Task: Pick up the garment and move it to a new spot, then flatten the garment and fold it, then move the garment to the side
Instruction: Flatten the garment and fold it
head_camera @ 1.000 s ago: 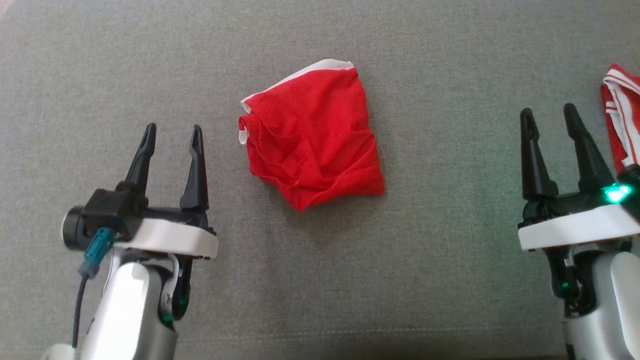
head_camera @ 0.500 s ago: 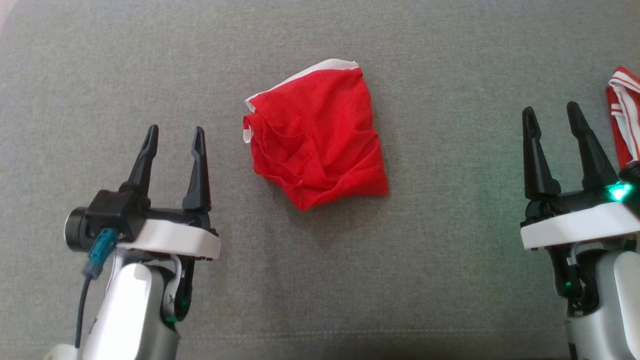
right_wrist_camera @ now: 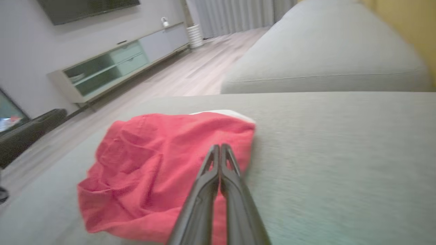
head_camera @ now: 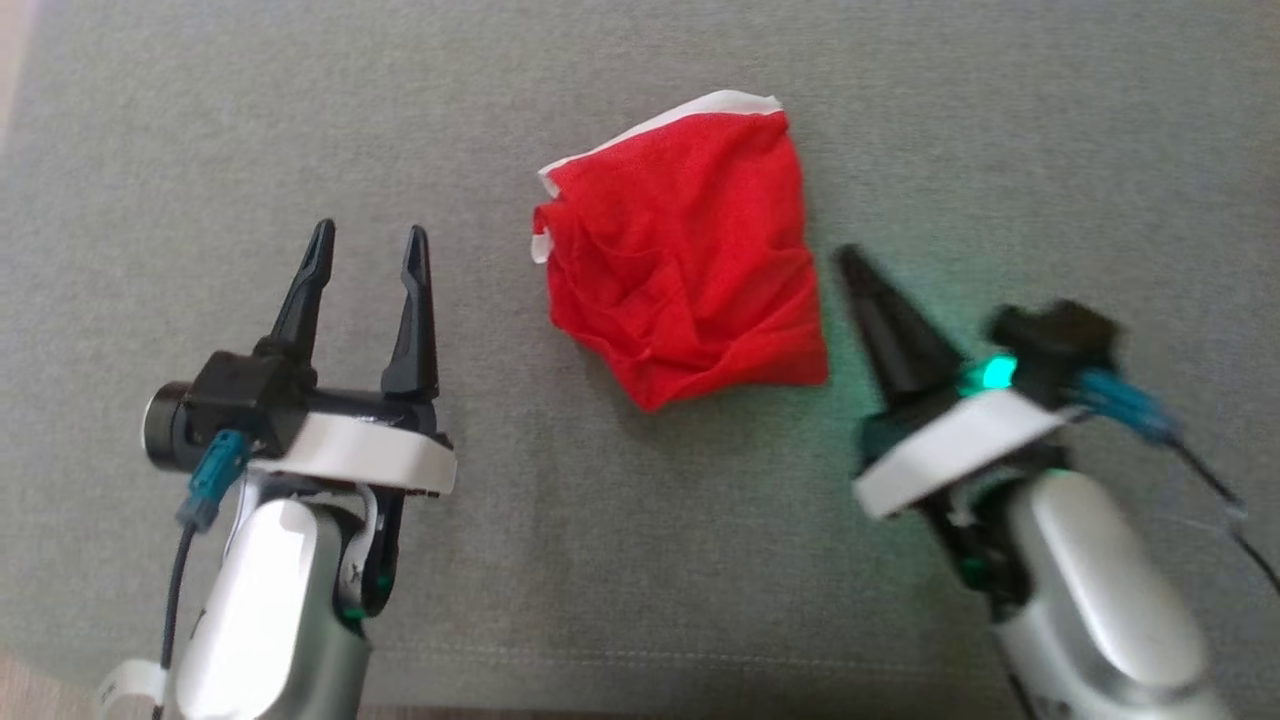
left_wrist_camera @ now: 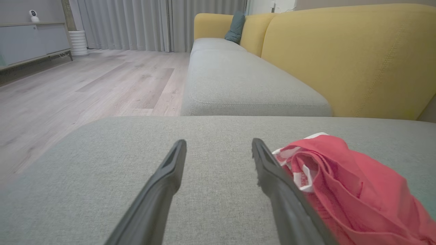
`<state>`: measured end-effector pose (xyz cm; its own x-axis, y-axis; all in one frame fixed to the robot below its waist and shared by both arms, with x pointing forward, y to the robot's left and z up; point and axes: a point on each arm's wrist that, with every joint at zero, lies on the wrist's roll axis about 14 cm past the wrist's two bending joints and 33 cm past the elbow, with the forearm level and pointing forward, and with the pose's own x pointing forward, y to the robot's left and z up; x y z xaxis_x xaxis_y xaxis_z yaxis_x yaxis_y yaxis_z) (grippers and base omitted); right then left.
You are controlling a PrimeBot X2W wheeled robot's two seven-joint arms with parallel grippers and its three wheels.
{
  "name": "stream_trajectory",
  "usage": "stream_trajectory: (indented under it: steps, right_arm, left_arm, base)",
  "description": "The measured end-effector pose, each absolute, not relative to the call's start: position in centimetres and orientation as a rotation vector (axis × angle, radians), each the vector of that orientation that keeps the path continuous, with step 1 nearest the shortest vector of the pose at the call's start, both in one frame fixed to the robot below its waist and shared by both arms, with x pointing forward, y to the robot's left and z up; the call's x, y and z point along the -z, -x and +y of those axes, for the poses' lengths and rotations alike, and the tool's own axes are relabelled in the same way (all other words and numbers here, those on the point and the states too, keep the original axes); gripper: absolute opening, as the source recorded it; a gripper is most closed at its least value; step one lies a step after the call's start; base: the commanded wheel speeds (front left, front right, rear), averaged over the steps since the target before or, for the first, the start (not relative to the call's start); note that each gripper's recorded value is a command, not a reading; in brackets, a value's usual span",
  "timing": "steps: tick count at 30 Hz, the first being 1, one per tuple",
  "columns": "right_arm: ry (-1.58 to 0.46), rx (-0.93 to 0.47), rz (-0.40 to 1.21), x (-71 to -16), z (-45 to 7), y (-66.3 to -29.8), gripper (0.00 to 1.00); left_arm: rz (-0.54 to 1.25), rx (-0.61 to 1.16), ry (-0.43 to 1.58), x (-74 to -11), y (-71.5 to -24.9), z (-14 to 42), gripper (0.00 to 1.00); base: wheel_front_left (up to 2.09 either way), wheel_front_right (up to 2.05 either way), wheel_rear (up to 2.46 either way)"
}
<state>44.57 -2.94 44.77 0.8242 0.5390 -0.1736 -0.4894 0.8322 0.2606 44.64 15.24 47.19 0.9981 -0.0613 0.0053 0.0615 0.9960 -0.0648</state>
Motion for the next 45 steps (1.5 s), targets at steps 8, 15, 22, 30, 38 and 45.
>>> stream_trajectory:
  steps: [8, 15, 22, 30, 38, 45]
  right_arm:
    - [-0.22, -0.753, 0.397, -40.9, 4.1, -43.2, 0.0]
    - [-0.218, -0.778, 0.453, -39.1, 5.1, -43.0, 0.0]
    - [-0.224, -0.843, 0.447, -39.3, 6.8, -42.0, 0.0]
    - [-0.179, -0.959, 0.442, -39.8, 8.8, -40.5, 0.0]
    - [-0.089, -1.048, 0.459, -39.1, 9.5, -38.7, 0.0]
    - [-0.167, -1.016, 0.328, -42.7, 9.0, -40.0, 0.0]
  left_arm:
    - [0.018, 0.032, 0.064, -46.6, -44.1, 16.0, 1.0]
    - [0.005, 0.018, 0.065, -47.1, -44.3, 16.4, 1.0]
    - [0.0, 0.017, 0.067, -47.2, -44.4, 16.4, 1.0]
    - [-0.003, 0.021, 0.072, -47.3, -44.5, 16.2, 1.0]
    - [-0.01, 0.018, 0.074, -47.5, -44.5, 16.4, 1.0]
    - [-0.032, 0.024, 0.08, -48.3, -44.5, 16.1, 1.0]
  base:
    - [0.0, 0.0, 0.0]
    - [0.0, 0.0, 0.0]
    - [0.0, 0.0, 0.0]
    - [0.0, 0.0, 0.0]
    - [0.0, 0.0, 0.0]
    - [0.0, 0.0, 0.0]
